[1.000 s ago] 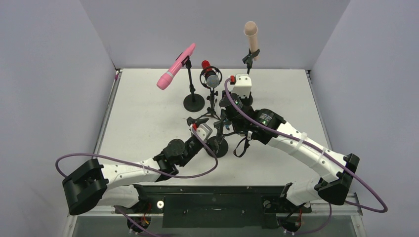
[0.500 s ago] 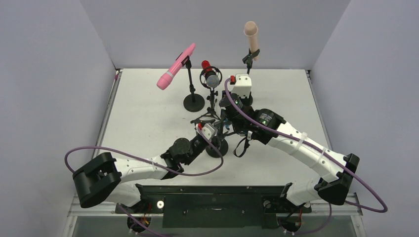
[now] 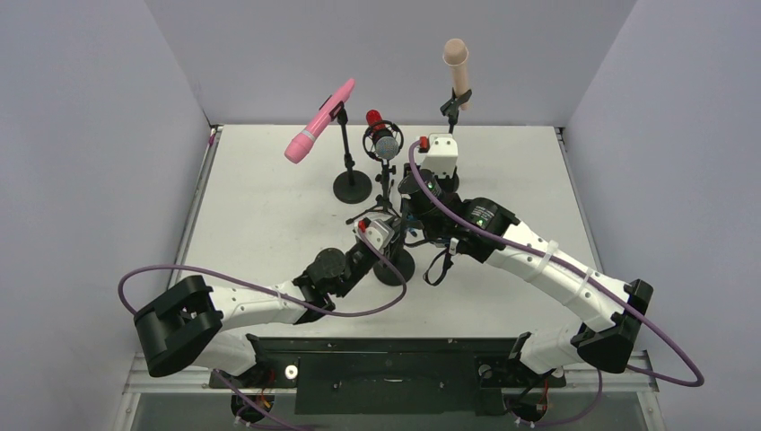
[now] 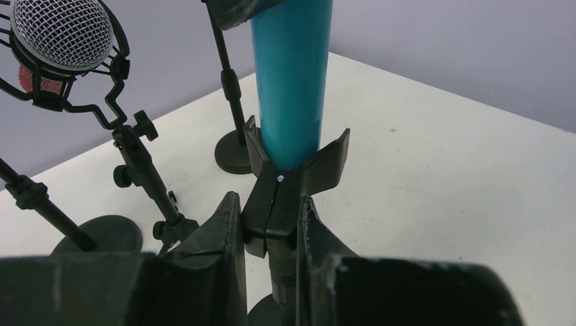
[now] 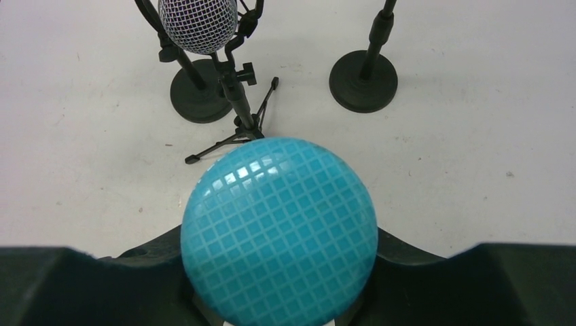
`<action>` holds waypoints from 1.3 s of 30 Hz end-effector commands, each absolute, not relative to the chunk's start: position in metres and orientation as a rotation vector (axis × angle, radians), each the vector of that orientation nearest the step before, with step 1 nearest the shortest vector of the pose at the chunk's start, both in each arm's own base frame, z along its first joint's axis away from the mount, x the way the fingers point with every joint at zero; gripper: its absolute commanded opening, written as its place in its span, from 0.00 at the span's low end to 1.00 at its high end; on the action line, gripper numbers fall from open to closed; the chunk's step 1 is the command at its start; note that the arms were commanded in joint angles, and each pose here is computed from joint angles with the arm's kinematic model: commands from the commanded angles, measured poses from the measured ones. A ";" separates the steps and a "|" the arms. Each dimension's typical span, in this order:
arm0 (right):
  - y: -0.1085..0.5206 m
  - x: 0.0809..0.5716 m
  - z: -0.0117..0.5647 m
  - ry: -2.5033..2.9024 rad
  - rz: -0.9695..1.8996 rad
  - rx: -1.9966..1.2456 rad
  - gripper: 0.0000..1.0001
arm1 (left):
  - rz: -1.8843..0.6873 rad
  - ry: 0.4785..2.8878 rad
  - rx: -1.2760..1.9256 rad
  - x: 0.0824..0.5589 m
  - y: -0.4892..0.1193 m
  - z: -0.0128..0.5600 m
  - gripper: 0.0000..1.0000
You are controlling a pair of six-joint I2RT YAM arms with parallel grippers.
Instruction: Remove the microphone from the stand
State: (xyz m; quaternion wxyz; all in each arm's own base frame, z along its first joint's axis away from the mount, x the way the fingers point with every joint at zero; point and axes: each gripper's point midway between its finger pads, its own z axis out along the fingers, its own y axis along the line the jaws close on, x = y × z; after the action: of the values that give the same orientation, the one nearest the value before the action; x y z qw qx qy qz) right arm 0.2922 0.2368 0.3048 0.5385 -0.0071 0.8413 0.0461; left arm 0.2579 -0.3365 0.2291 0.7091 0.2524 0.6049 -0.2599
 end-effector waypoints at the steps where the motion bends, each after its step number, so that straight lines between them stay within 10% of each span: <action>1: 0.242 0.295 0.335 1.920 0.198 0.059 0.00 | -0.623 1.292 0.523 0.258 -0.341 0.257 0.00; 39: 0.118 0.291 0.345 1.951 0.045 0.175 0.00 | -0.613 1.397 0.446 0.257 -0.319 0.256 0.00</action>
State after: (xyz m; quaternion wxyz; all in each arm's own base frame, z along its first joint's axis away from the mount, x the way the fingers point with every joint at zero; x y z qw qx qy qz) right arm 0.2892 0.1430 0.3535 0.5672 0.0633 0.8207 0.0259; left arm 0.2556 -0.3227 0.2243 0.6836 0.2338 0.6432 -0.2539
